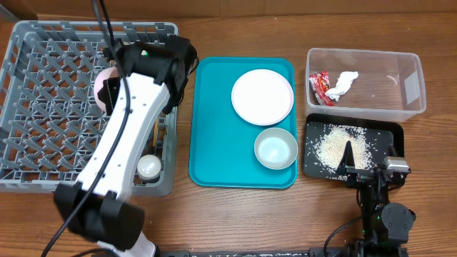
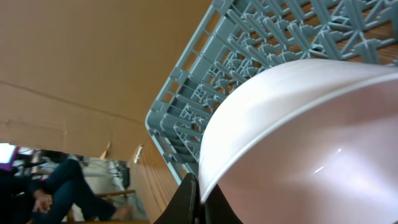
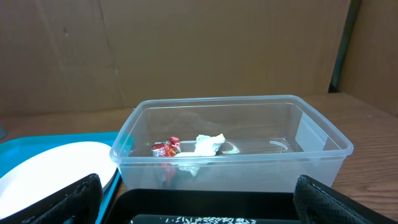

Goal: Sort waste into correct bins and load items into the dishwasher
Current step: 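Place the small plate upright into the dish rack, then grasp the light blue bowl on the teal tray with the left gripper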

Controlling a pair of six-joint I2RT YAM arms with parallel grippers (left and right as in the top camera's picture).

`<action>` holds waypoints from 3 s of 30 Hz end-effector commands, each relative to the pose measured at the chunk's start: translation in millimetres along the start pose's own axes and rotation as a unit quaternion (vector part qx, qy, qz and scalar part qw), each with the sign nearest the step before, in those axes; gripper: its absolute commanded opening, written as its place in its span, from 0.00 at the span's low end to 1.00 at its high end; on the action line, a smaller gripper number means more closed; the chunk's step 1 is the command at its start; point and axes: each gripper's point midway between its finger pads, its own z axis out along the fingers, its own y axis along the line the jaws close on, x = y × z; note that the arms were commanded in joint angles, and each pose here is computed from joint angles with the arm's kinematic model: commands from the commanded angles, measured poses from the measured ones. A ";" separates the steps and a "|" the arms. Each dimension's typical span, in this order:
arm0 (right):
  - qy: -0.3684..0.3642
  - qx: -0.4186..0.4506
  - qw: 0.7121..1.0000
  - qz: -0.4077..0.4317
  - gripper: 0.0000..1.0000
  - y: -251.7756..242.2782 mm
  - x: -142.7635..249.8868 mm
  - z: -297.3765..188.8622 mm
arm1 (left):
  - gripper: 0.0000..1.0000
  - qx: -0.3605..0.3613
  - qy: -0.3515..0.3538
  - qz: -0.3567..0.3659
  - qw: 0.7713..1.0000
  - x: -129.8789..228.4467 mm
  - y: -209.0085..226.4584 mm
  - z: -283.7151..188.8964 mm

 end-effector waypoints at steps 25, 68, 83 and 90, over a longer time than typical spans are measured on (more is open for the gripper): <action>-0.004 0.002 1.000 0.000 1.00 -0.9 0.7 0.0 | 0.11 -0.067 0.029 0.082 0.994 26.4 -110.8 51.4; -0.004 0.002 1.000 0.000 1.00 -0.9 0.8 0.0 | 0.76 0.436 0.058 0.094 0.893 16.3 -192.9 -141.5; -0.004 0.002 1.000 0.000 1.00 -0.9 0.8 0.0 | 0.64 0.553 0.234 0.353 0.718 172.5 -271.3 -181.4; -0.004 0.002 1.000 0.000 1.00 -0.9 0.8 0.0 | 0.61 0.548 0.180 0.370 0.728 184.9 -294.6 -181.5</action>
